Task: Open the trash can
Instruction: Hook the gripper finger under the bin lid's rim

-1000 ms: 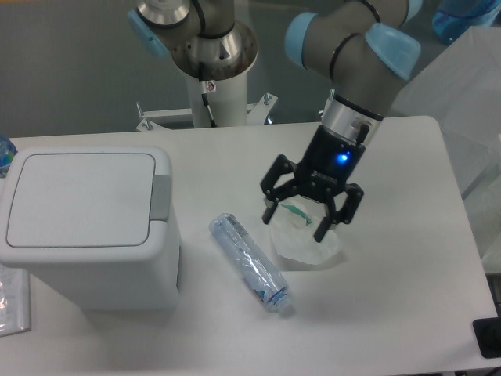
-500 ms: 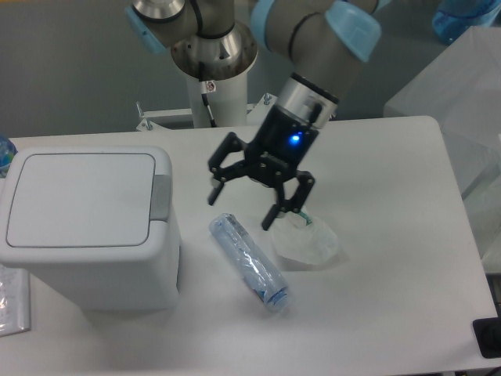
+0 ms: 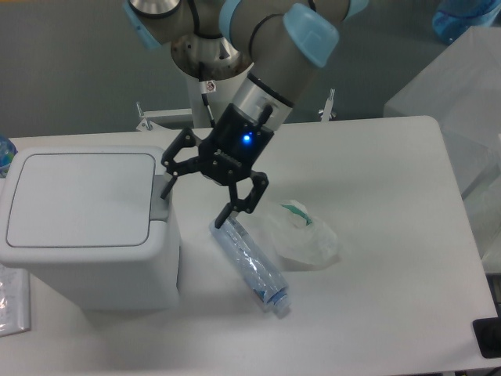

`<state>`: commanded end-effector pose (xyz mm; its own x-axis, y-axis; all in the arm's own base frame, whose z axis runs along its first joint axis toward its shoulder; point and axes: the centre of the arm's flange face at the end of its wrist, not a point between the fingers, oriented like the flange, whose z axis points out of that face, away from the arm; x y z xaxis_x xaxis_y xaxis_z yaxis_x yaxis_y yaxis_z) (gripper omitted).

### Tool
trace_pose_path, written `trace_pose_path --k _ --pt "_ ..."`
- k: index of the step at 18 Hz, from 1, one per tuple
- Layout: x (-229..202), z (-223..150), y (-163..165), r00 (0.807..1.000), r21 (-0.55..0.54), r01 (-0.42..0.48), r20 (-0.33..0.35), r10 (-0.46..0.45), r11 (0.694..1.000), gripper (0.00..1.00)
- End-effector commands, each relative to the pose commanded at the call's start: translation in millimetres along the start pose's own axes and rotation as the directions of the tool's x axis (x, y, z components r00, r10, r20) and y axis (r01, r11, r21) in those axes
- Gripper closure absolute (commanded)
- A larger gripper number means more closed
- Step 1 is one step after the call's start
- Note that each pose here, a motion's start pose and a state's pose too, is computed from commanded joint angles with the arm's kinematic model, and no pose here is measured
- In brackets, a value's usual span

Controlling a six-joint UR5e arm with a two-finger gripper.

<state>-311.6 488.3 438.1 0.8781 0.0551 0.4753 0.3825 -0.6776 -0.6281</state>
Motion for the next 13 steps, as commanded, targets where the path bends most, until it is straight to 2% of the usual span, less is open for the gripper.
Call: trace_pose_path --k 13 --pt "-7.7 -0.1 -1.3 1.0 0.005 -0.007 0.016 0.007 1.0 0.0"
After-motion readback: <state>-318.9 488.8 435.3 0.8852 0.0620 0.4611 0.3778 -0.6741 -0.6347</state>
